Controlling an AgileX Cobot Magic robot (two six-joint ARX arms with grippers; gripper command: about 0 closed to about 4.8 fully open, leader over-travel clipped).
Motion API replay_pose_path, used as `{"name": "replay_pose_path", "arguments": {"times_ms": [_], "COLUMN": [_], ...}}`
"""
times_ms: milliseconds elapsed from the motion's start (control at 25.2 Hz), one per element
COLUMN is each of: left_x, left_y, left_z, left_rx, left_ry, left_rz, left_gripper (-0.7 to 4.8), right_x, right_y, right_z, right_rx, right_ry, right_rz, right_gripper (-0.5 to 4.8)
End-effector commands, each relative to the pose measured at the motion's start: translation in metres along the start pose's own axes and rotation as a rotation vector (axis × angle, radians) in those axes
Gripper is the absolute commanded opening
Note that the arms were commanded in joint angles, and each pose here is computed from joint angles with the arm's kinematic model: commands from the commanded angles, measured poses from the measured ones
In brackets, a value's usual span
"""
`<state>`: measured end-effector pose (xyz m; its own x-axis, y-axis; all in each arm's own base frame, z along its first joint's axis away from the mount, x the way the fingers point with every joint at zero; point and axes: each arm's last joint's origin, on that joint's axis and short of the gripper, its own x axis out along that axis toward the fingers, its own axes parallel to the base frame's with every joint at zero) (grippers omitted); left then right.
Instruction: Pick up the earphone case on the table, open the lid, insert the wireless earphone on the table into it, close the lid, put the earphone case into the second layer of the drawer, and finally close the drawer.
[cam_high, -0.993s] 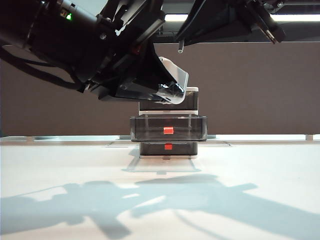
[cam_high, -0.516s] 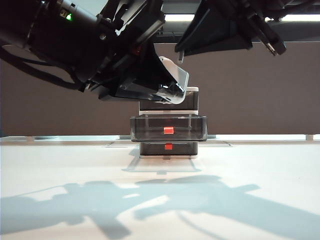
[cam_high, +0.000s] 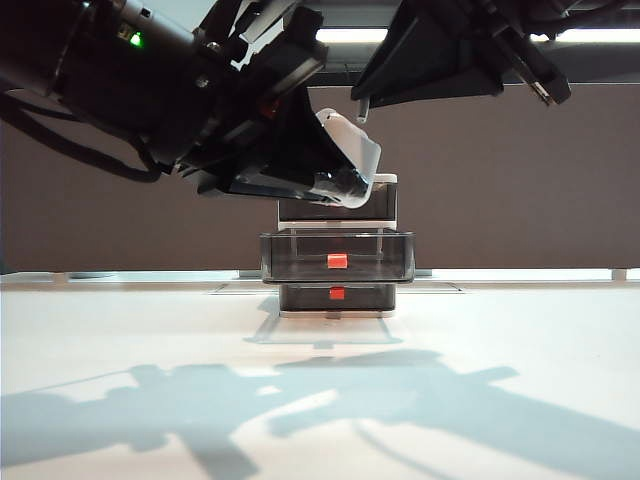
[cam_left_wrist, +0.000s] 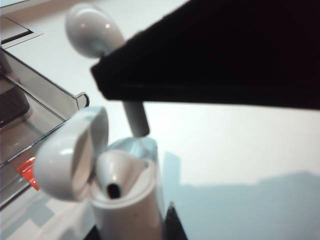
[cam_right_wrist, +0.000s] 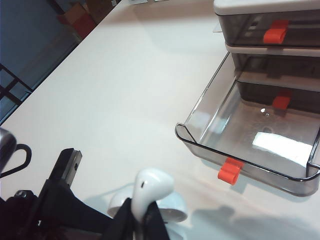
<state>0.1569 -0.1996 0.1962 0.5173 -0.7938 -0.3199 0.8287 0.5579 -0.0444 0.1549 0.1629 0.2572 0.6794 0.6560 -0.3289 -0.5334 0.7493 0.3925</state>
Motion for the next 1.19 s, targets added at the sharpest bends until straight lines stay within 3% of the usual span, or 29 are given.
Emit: {"name": "replay_pose_path", "arguments": {"times_ms": [40,1191], "left_x": [-0.0003,-0.0003], "left_y": [-0.0005,-0.0005], "left_z": [0.004,0.0052], "left_rx": [0.011,-0.015], "left_ry": [-0.028,-0.04], "left_rz": [-0.005,-0.006], "left_gripper": [-0.06,-0.06], "right_x": [0.0001,0.0007], "right_y": [0.0003,-0.0045], "right_z": [0.0018,-0.004], "right_rx": [-0.007,-0.005], "right_ry": [-0.014,0.014], "right_rz": [0.0,-0.016], "right_gripper": [-0.01,-0.01]}}
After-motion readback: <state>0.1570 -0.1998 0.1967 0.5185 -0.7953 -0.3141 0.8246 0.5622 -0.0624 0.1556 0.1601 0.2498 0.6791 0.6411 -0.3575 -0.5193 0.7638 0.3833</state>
